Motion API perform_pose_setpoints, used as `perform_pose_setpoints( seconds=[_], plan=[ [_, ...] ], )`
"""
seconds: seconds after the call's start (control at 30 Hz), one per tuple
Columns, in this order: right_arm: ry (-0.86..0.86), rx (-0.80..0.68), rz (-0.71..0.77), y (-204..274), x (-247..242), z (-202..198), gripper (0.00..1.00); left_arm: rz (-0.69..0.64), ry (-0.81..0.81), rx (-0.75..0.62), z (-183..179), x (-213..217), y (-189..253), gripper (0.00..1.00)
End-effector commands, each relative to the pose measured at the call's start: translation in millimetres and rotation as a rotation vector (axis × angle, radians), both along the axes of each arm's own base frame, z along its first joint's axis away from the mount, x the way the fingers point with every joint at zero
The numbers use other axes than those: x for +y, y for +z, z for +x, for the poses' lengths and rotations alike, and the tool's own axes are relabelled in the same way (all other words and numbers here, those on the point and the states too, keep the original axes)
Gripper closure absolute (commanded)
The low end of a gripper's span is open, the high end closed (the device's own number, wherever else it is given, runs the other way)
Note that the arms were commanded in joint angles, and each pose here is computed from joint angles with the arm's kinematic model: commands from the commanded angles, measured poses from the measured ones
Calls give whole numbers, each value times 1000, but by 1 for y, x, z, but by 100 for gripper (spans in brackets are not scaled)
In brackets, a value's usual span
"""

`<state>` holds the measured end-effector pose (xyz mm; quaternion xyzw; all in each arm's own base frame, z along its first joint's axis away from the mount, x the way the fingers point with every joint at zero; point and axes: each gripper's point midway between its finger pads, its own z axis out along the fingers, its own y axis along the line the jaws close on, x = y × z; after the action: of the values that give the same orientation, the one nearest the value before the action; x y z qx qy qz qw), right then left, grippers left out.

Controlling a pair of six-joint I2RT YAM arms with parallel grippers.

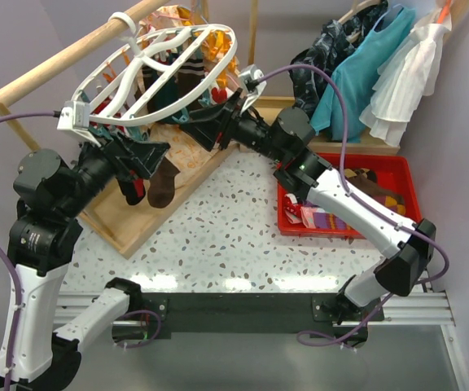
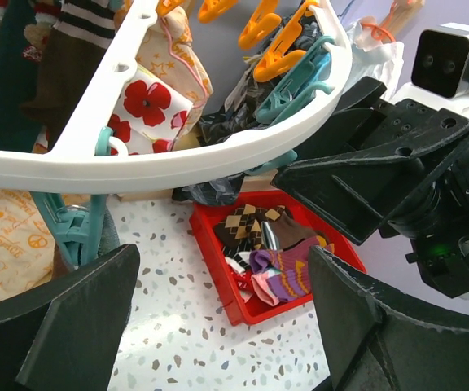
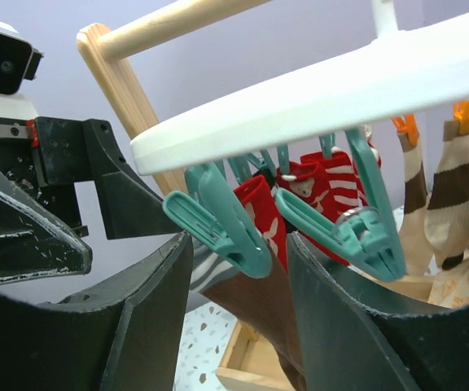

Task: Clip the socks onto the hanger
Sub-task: Open the clamp at the hanger.

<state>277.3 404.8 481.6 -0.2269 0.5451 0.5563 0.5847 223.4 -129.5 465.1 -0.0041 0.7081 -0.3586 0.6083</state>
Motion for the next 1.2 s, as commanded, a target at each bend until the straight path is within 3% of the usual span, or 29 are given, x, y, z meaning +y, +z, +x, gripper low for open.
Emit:
perform_pose_setpoints(
  seconds=[0.0,0.1,0.33,0.63,1.17],
  plan=[
    [38,-91,65,36,-1,-7,48,-4,11,-42,0,2,9,11],
    [57,-100,66,36,3,-8,50,-2,18,-50,0,3,10,11],
    [103,-103,65,32,11,-12,67,-12,42,-72,-1,8,16,11],
    [103,-150,34,24,28,-35,99,-43,66,-93,2,10,23,11],
    [-6,-233,-214,-24,69,-56,100,1,185,-153,1,34,22,14]
  ],
)
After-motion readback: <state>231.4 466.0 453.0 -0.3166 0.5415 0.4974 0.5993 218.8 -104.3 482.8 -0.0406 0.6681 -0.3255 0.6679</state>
